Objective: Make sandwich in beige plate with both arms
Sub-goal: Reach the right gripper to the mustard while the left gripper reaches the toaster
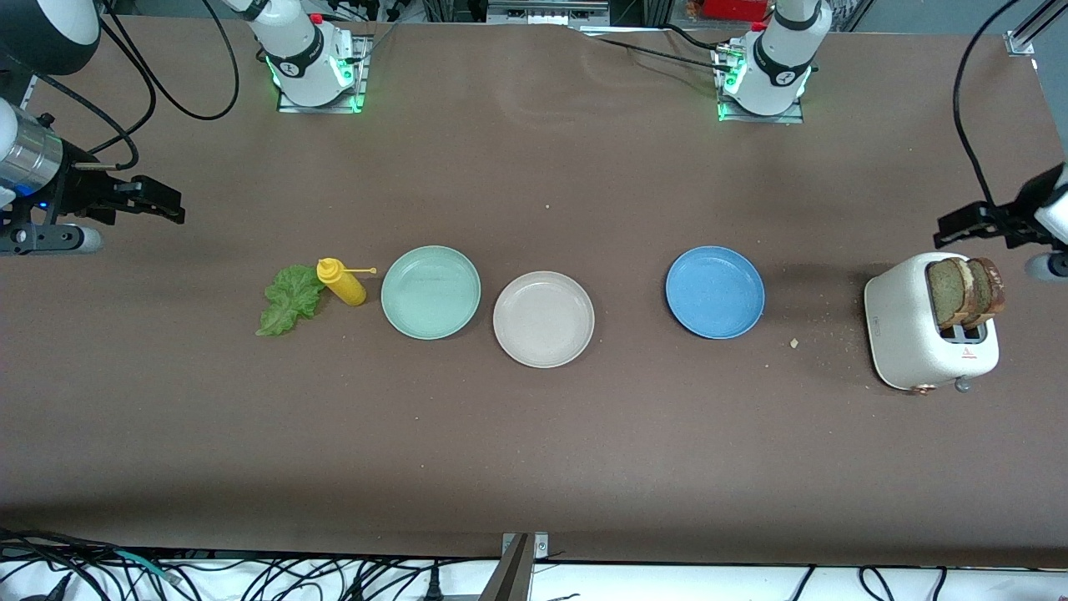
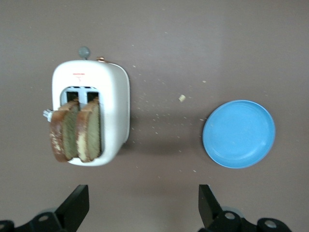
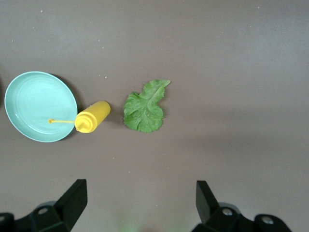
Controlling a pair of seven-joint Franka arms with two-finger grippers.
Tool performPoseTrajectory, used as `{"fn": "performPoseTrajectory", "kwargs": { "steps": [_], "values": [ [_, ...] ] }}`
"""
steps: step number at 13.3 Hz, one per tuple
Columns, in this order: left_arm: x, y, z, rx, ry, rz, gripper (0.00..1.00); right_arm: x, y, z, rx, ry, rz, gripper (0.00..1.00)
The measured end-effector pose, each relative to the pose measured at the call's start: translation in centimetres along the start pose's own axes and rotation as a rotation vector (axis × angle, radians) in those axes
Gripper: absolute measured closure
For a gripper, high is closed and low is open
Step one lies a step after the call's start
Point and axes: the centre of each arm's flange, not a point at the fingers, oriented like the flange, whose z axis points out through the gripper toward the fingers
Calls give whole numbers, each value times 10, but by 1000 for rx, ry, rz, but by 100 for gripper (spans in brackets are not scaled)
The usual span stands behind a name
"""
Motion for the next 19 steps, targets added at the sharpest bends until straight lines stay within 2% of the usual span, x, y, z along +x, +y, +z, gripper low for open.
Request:
{"fn": "performPoseTrajectory", "kwargs": {
  "steps": [4, 6, 10, 15, 18, 19],
  "values": [
    [27, -38, 53, -3, -11, -39, 0, -2, -5, 19, 24, -49, -174, 0],
    [36, -45, 76, -2, -8, -45, 0, 1, -8, 33, 57, -41, -264, 0],
    [38, -60, 113, 1, 26, -17, 0, 12, 3, 79, 156, 45, -506, 0],
    [38, -73, 136, -2, 17, -23, 0, 1, 49, 154, 308, 148, -752, 0],
    [40, -72, 145, -4, 9, -21, 0, -8, 59, 213, 441, 257, -898, 0],
    [40, -72, 150, -3, 13, -21, 0, -8, 65, 235, 498, 314, -947, 0]
  ]
}}
